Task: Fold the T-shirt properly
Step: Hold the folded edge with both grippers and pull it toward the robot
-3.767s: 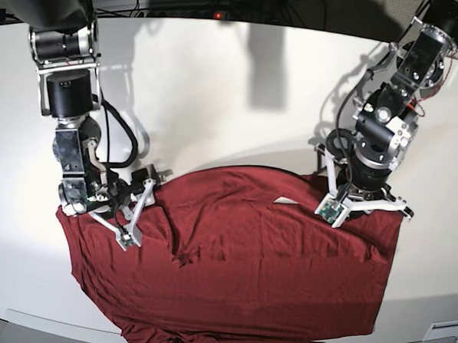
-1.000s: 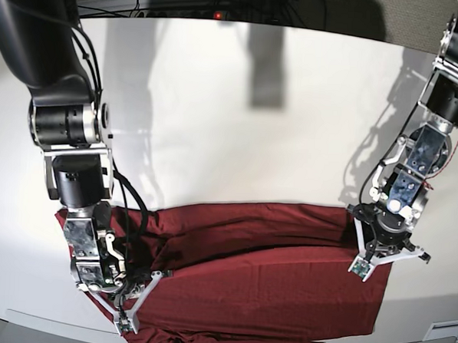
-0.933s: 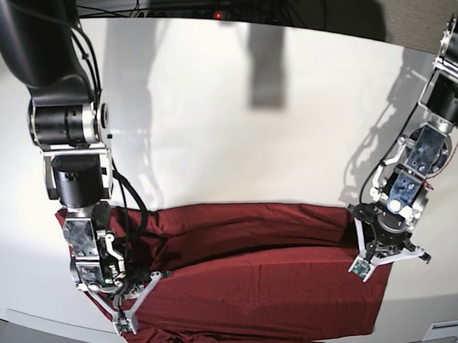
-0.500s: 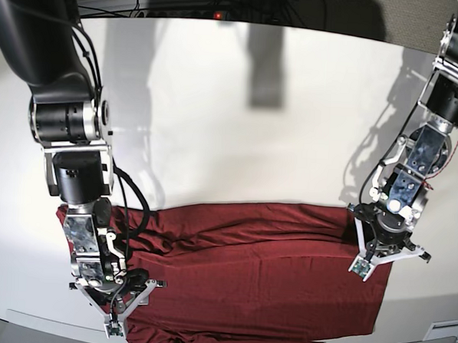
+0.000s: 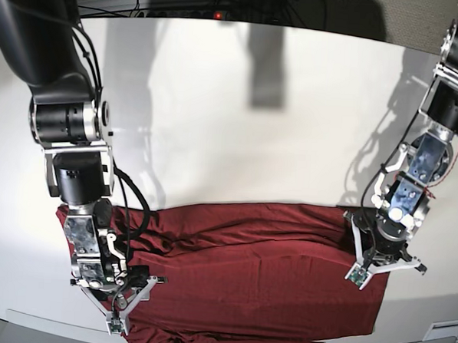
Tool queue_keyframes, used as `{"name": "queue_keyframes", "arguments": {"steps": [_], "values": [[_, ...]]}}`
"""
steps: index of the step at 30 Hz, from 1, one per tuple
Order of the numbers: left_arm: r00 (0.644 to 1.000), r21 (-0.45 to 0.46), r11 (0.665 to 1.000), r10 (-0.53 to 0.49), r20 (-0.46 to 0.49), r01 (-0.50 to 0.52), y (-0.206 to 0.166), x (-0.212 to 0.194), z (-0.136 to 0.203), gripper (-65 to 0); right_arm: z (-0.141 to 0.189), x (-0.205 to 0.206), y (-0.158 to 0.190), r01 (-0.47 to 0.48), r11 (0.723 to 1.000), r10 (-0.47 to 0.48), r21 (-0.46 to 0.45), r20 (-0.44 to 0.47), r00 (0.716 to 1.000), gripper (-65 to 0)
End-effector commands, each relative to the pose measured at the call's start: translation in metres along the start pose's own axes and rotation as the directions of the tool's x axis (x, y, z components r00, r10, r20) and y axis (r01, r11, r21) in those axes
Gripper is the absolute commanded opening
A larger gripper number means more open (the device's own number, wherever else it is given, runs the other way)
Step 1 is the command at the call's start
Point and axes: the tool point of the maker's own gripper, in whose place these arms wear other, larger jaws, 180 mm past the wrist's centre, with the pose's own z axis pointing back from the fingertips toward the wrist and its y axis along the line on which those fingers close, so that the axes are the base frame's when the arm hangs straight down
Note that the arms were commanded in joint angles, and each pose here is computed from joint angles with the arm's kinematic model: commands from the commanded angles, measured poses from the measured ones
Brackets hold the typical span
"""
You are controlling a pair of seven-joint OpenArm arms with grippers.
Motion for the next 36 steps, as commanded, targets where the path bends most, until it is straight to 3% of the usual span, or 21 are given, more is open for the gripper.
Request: {"name": "queue_keyframes", "arguments": {"steps": [1,5,8,11,20,23,26,31,36], "values": [[0.999,0.054,0.999,-0.001,0.046,-0.002,0.024,0.019,-0.003,-65.0,0.006,0.037,-0.008,0.003,1.0,-0.002,-0.017,0.081,0.997,-37.4],[1.0,0.076,0.997,-0.003,0.026,0.001,0.038,0.015,-0.013,-65.0,0.006,0.037,-0.008,0.003,1.0,-0.002,-0.017,0.081,0.997,-37.4],[0.998,0.083,0.997,-0.007,0.055,0.003,0.043,0.019,-0.015,-41.7,0.006,0.037,-0.008,0.003,1.0,-0.002,-0.017,0.081,0.997,-37.4],[0.997,0.083,0.997,-0.008,0.072,0.002,0.042,0.022,-0.015,-31.9,0.006,0.037,-0.008,0.003,1.0,-0.002,-0.017,0.082,0.997,-37.4],[0.996,0.083,0.997,-0.005,0.089,-0.002,0.043,0.026,-0.015,-31.7,0.006,0.037,-0.007,0.009,1.0,-0.007,-0.013,0.082,0.997,-37.4],[0.992,0.024,0.993,0.118,0.048,-0.12,0.034,0.018,-0.016,-31.8,0.006,0.029,-0.008,0.007,1.0,-0.007,-0.014,0.052,0.999,-37.4],[0.958,-0.065,0.957,0.285,0.045,-0.281,0.017,0.023,-0.016,-31.8,0.003,0.006,-0.013,-0.002,1.0,0.002,-0.022,0.013,1.0,-37.4],[0.94,-0.12,0.935,0.34,0.027,-0.335,-0.012,0.035,-0.018,-31.8,0.0,-0.045,-0.02,-0.015,1.0,0.015,-0.019,-0.019,1.0,-37.4],[0.888,-0.135,0.877,0.457,-0.058,-0.46,-0.044,0.026,-0.029,-31.8,0.001,-0.083,-0.031,-0.027,0.999,0.025,-0.032,-0.059,0.998,-37.4]]}}
